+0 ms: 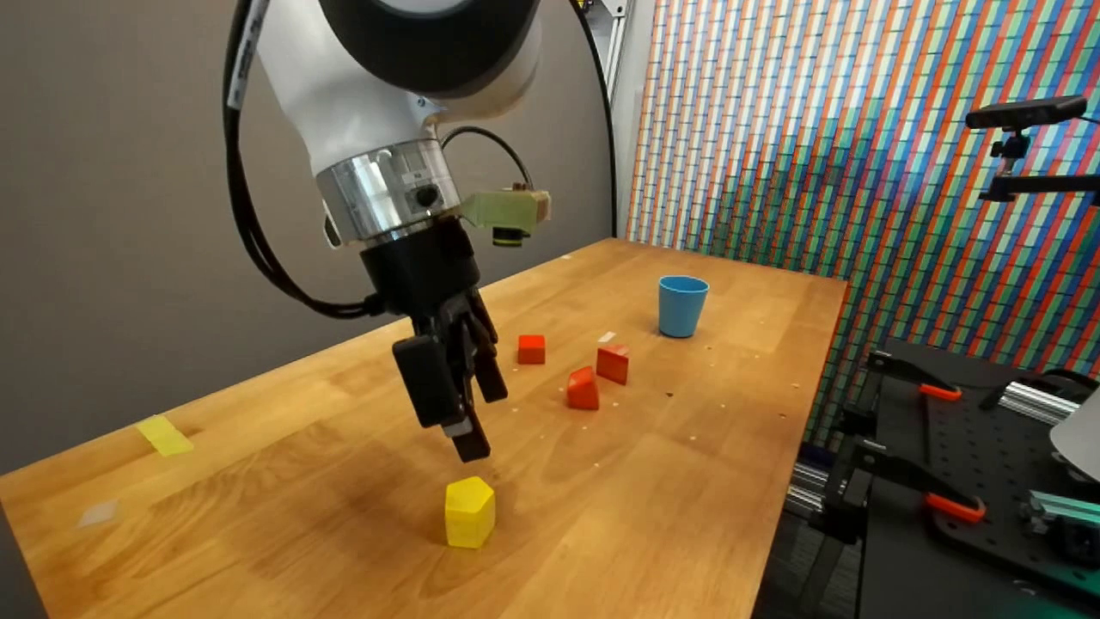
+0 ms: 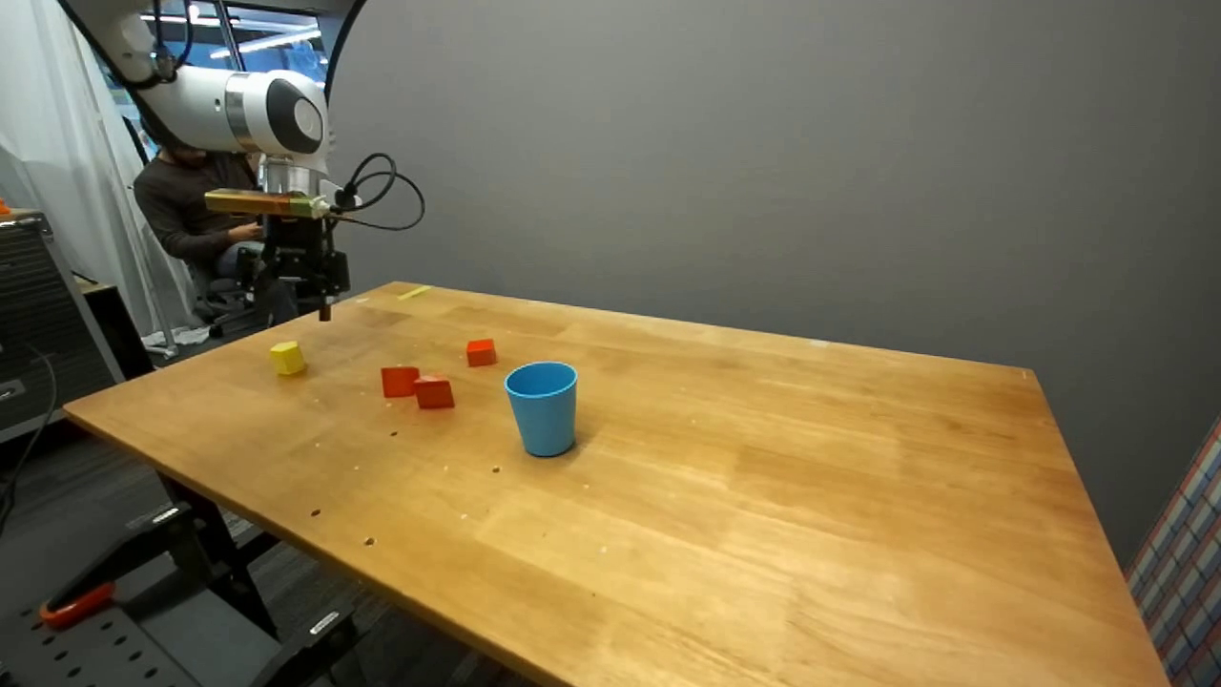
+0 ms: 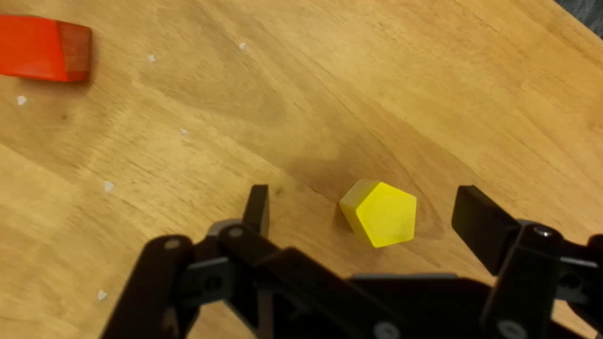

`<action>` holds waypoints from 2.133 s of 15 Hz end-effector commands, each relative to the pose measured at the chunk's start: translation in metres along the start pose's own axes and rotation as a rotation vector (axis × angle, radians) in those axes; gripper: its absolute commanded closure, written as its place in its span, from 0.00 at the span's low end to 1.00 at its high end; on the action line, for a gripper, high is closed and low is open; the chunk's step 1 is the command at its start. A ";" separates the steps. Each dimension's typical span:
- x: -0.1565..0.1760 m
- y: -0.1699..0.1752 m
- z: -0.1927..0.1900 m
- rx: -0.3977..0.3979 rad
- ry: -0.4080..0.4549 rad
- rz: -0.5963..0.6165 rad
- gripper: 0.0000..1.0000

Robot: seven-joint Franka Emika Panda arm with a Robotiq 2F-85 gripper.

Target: Put the yellow block in the cup

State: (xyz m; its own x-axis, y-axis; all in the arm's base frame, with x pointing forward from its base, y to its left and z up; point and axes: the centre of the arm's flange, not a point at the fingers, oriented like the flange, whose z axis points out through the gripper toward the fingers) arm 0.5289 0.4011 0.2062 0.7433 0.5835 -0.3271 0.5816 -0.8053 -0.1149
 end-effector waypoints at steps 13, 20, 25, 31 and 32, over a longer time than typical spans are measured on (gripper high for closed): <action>0.021 -0.034 0.075 -0.071 0.137 -0.027 0.42; 0.008 -0.035 0.040 -0.080 0.189 0.011 0.81; -0.031 -0.001 -0.003 -0.081 0.271 0.263 0.81; -0.118 0.036 -0.027 -0.046 0.312 0.582 0.81; -0.136 0.042 -0.031 -0.039 0.319 0.633 0.81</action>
State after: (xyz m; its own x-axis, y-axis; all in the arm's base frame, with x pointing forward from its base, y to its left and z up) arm 0.5066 0.3373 0.2392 0.9860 0.1511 -0.0711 0.1546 -0.9869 0.0463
